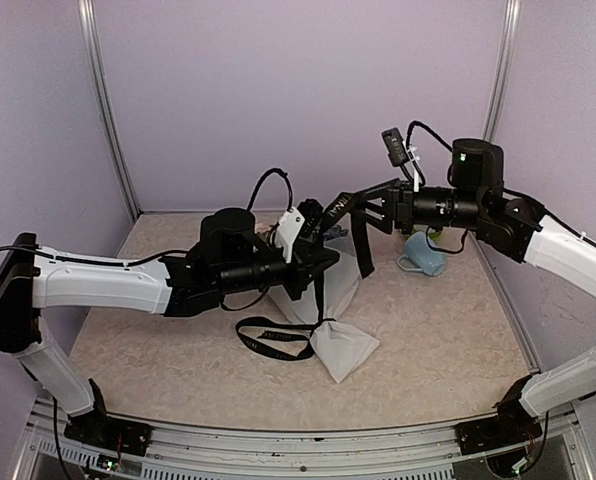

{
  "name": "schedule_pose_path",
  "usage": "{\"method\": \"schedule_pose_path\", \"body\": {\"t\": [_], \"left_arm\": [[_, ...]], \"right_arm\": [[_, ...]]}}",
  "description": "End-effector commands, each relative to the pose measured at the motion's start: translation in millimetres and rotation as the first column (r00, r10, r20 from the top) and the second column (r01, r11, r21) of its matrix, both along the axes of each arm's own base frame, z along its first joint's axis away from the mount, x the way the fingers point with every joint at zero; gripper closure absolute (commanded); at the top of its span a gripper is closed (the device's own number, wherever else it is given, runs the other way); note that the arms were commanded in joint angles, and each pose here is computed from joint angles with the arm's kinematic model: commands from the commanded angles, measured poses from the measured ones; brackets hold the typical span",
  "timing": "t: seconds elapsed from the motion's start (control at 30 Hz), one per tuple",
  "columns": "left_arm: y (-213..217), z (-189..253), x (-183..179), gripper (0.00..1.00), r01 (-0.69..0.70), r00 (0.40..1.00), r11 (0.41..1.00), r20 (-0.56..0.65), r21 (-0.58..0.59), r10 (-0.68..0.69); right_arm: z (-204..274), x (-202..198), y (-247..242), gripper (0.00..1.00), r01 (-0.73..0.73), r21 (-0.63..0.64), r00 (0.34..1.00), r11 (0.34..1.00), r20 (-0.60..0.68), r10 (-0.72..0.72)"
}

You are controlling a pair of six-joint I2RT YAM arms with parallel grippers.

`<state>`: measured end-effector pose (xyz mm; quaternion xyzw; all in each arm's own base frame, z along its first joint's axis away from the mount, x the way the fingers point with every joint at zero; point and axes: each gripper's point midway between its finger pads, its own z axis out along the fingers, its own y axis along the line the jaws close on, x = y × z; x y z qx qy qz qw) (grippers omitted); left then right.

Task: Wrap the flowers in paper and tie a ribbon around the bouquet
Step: Pass from the right arm to the left, then move the folded bouquet to the center of the board.

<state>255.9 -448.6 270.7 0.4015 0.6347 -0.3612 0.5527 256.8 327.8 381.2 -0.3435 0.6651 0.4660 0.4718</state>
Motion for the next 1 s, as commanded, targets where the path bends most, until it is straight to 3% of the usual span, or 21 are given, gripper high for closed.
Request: {"method": "schedule_pose_path", "body": {"t": [0.0,0.13,0.3,0.43,0.53,0.63,0.73,0.83,0.97], "left_arm": [[6.4,-3.2,21.8,1.0,-0.055,0.995,0.998,-0.085,-0.014,0.053],[6.4,-4.4,22.5,1.0,-0.063,0.993,0.998,-0.104,-0.031,0.06],[3.5,13.9,16.9,1.0,-0.059,0.997,0.995,-0.049,-0.075,0.056],[3.7,35.1,10.7,1.0,-0.052,0.999,0.992,-0.014,-0.118,0.05],[0.4,47.2,1.9,1.0,-0.025,0.999,0.99,0.028,-0.141,0.029],[-5.6,41.4,1.4,1.0,-0.011,1.0,0.992,0.023,-0.13,0.014],[-10.7,40.4,0.7,1.0,0.007,1.0,0.99,0.009,-0.141,-0.005],[-17.6,46.3,-7.3,1.0,0.052,0.999,0.984,0.014,-0.167,-0.051],[-25.2,53.2,-15.5,1.0,0.109,0.994,0.976,0.028,-0.186,-0.106]], "right_arm": [[-120.4,29.0,-50.2,0.36,0.169,-0.249,0.935,0.954,-0.266,-0.235],[-187.1,15.8,-62.2,0.21,0.132,-0.339,0.915,0.931,-0.321,-0.246],[-251.4,-6.4,-51.9,0.2,-0.028,-0.342,0.891,0.939,-0.435,-0.132],[-285.3,-8.4,-46.9,0.2,-0.074,-0.344,0.869,0.936,-0.483,-0.109],[-305.0,-8.7,-39.0,0.34,-0.114,-0.316,0.85,0.942,-0.522,-0.072],[-320.4,-7.4,-31.2,0.6,-0.144,-0.306,0.83,0.941,-0.555,-0.053],[-336.4,-16.0,-24.7,0.78,-0.176,-0.312,0.81,0.934,-0.585,-0.042],[-348.1,-28.8,-18.4,0.88,-0.197,-0.322,0.797,0.926,-0.603,-0.04],[-349.3,-54.5,0.3,0.92,-0.247,-0.29,0.787,0.925,-0.617,0.017]]}}
